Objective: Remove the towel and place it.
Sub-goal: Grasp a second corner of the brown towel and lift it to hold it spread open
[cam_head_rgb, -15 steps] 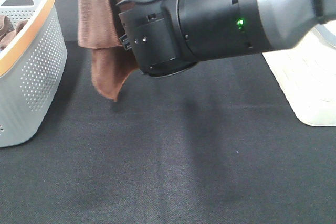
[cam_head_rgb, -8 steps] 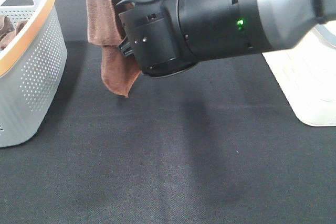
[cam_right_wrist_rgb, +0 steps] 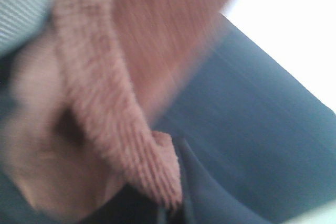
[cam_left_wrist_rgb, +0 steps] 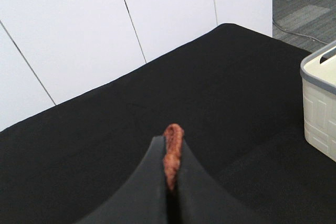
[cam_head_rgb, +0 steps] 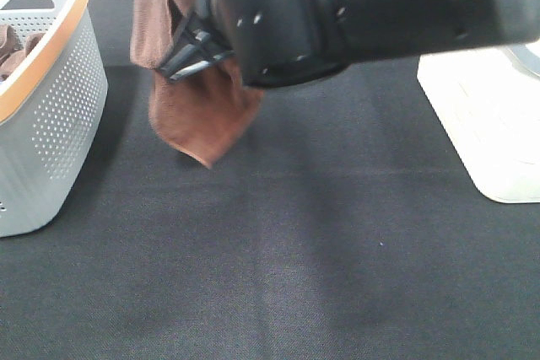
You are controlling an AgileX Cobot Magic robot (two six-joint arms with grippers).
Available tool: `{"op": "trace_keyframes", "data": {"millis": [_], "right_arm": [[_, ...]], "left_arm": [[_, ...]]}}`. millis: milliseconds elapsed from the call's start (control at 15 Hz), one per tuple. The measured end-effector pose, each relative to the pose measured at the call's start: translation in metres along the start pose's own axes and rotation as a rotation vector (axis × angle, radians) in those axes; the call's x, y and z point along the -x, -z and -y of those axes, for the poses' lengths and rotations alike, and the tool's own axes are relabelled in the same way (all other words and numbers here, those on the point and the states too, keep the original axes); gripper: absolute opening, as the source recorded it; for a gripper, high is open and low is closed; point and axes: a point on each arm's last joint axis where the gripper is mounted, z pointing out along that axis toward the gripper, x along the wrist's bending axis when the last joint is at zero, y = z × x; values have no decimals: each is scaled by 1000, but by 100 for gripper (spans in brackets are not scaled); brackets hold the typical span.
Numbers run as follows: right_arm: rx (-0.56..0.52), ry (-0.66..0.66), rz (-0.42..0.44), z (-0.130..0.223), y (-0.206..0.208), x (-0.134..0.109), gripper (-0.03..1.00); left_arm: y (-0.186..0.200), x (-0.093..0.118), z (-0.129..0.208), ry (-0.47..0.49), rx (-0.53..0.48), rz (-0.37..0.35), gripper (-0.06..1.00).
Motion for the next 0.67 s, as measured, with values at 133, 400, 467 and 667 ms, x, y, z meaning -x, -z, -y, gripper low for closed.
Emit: {"op": "trace_keyframes", "data": {"millis": [133, 400, 467, 667], "right_arm": [[42, 4, -90, -4, 1, -8, 0], [155, 11, -351, -11, 7, -31, 0], [168, 14, -392, -10, 9, -35, 0], [231, 11, -583, -5, 26, -45, 0]], "left_arm": [[-9, 3, 5, -8, -4, 7, 0], [-10, 3, 0, -50, 52, 2, 0], [-10, 3, -1, -69, 62, -3, 0], [-10, 2, -3, -103, 84, -11, 0]]}}
